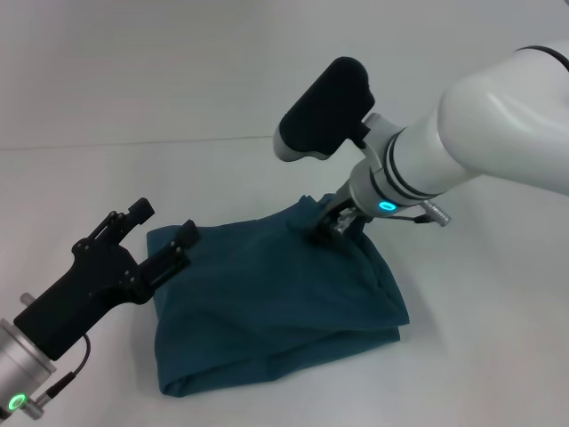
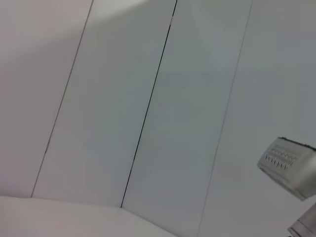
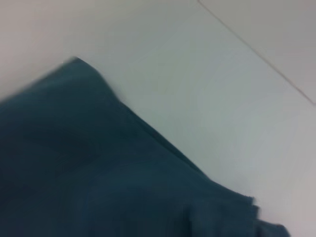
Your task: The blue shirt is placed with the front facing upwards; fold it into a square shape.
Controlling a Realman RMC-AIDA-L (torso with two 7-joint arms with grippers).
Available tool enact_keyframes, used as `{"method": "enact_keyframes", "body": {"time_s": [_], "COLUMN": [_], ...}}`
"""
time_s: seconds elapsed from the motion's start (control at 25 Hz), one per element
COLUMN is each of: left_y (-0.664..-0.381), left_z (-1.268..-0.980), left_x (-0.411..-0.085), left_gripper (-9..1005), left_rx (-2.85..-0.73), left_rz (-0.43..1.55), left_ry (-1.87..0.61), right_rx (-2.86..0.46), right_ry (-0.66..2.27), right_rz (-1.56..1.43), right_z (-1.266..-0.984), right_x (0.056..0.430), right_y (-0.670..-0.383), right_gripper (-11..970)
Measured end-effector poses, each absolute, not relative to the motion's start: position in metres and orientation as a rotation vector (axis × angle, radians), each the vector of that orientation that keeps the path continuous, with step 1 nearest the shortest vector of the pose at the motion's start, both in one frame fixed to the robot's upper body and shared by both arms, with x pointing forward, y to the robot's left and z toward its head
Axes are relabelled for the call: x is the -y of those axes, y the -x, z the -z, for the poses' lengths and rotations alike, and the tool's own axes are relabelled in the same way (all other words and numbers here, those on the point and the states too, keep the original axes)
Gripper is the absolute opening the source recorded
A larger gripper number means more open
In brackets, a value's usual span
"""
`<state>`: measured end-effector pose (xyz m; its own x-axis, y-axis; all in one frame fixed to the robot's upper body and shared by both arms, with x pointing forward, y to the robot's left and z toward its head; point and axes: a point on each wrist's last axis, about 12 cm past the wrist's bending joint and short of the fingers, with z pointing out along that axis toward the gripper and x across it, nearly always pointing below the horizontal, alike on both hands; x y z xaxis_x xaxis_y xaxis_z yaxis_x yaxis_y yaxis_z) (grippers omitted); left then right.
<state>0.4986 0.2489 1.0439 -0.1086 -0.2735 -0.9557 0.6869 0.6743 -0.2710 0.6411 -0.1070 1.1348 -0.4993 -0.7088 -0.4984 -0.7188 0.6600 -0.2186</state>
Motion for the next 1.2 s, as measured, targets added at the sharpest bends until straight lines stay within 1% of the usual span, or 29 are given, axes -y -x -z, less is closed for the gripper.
{"method": "enact_keyframes", "body": {"time_s": [0.16,0.72,0.92,1.04,1.2], "left_y": [-0.499,-0.498,-0.498,-0.497,-0.497], "left_z": [-1.044,-1.042,-1.043,-1.043,-1.045], "left_x": [-0.249,-0.248,-0.249,-0.252,-0.260], "left_gripper": [859,860,859,859,859], "left_rx": [-1.470,-1.483,-1.476,-1.472,-1.451], "left_rz": [0.843,0.846,0.842,0.826,0.782], "left_ry": [-0.366,-0.382,-0.380,-0.368,-0.353], "right_rx": [-2.331,-2.357,-2.317,-2.240,-2.103], "right_ry": [1.074,0.903,0.712,0.593,0.439], "right_rz": [-0.004,0.067,-0.037,-0.151,-0.354], "right_z": [-1.133,-1.139,-1.159,-1.174,-1.182], "right_x": [0.114,0.153,0.175,0.190,0.210], "right_y": [-0.643,-0.652,-0.653,-0.646,-0.636], "right_gripper": [499,498,498,488,469]}}
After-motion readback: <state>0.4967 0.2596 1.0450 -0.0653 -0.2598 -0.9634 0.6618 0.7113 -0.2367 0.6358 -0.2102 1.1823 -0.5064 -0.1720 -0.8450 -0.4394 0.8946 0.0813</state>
